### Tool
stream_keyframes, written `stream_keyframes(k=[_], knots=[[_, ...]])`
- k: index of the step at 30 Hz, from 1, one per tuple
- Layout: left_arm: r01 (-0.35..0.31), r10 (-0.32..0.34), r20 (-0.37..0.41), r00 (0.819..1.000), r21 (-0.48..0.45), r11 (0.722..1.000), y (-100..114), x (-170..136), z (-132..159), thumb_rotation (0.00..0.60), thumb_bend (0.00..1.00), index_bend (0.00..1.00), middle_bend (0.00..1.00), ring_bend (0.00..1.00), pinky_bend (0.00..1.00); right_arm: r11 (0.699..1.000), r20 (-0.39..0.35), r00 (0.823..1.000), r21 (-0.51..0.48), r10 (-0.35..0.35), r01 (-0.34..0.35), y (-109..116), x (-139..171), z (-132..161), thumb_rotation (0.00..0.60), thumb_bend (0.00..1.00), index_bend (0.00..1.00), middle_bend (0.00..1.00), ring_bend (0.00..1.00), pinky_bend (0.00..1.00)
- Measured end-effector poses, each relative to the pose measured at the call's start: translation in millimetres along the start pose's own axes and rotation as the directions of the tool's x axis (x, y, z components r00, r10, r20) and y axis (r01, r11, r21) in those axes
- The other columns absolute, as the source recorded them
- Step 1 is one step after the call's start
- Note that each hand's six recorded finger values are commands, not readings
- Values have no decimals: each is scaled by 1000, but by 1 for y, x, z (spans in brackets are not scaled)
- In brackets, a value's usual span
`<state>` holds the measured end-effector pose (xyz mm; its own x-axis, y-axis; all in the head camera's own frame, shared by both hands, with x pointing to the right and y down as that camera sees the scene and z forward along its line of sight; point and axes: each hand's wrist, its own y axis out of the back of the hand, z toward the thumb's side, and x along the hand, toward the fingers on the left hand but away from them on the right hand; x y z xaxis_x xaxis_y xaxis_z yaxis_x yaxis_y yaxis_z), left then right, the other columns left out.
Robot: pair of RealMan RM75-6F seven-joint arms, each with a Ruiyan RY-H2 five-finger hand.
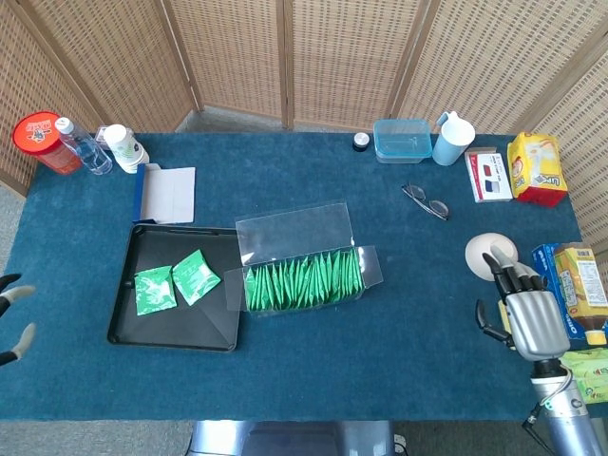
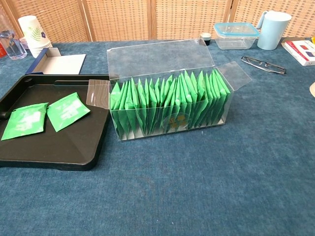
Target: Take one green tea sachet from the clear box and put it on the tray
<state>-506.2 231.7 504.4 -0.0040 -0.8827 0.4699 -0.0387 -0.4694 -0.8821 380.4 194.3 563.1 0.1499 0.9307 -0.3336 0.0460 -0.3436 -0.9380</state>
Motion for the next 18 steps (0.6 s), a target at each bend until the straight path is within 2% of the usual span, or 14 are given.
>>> stream_keyframes(k=[5,18], knots=[[-17,16,-44,999,-13,1000,-3,-18,-12,464,406,254,144,36,203,999,-25,1000,48,-7,8,3,1,14,147,583,42,81,143,202],[-58,57,-38,998,-26,998,2,-15,-8,466,406,254,145,43,203,1000,-53,999,0,-8,8,7,-1,23,146,583,42,81,143,202]])
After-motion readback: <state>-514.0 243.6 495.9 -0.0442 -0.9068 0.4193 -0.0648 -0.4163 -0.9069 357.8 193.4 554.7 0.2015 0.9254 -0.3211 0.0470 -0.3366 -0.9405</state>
